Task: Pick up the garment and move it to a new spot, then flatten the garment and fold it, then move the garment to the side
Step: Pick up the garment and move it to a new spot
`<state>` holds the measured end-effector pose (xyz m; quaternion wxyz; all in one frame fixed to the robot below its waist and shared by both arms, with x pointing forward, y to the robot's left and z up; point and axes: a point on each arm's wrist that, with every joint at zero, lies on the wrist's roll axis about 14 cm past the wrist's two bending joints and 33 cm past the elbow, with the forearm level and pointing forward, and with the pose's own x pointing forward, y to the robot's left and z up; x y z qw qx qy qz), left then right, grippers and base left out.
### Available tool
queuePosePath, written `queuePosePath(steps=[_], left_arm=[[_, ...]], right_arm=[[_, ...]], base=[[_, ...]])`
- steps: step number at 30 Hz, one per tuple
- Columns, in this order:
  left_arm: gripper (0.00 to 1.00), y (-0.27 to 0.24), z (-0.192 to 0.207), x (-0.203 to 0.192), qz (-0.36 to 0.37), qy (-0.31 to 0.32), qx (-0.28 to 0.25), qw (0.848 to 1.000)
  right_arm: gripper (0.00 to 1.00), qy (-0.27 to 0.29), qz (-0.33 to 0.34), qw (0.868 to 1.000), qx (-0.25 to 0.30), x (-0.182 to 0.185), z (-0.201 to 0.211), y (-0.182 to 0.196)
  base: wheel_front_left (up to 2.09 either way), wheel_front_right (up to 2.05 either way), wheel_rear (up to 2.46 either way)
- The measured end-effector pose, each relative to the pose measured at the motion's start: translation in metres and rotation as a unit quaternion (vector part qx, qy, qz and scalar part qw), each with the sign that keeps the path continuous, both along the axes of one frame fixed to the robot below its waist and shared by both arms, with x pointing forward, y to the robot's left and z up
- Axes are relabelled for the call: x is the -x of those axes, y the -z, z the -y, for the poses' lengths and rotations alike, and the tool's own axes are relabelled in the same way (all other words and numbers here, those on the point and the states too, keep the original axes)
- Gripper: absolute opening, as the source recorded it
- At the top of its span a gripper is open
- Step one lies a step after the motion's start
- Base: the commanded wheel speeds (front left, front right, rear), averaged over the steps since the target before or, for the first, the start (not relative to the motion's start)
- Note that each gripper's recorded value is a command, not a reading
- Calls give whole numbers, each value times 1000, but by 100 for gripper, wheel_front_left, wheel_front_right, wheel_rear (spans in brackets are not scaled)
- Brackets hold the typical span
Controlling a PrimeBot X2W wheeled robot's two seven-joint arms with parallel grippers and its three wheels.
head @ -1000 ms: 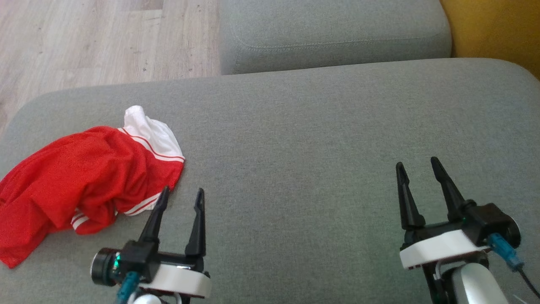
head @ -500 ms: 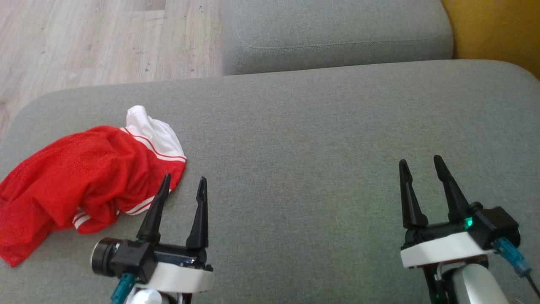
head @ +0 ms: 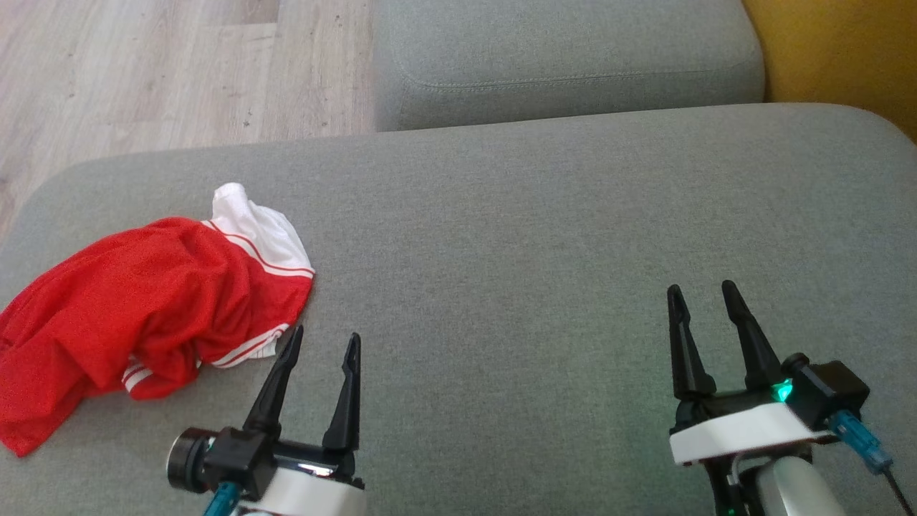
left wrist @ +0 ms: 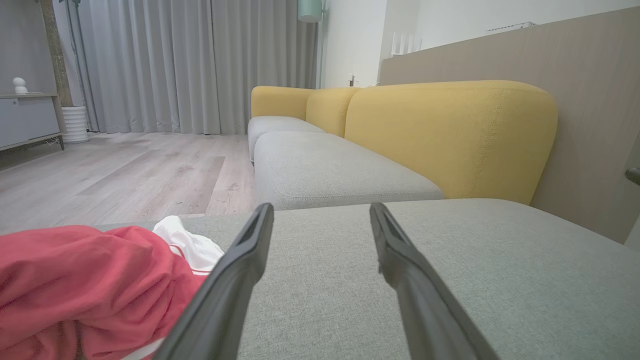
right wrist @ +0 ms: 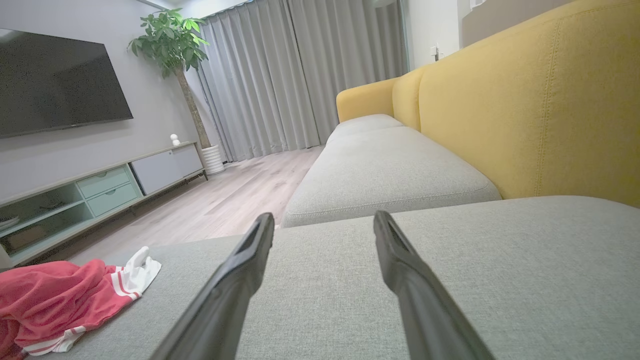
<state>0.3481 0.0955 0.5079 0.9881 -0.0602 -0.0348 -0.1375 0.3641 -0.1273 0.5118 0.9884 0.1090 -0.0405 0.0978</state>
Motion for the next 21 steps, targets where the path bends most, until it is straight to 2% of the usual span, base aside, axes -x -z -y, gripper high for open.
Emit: queuePosePath(steps=[13, 21], left_arm=[[100, 1, -4, 1, -2, -5, 4, 1000], [100, 1, -25, 6, -1, -40, 4, 999]], right_arm=[[100, -7, -5, 1000, -7, -1, -5, 3], [100, -40, -6, 999, -12, -5, -27, 2]], base=[[0, 0, 0], [0, 0, 0]])
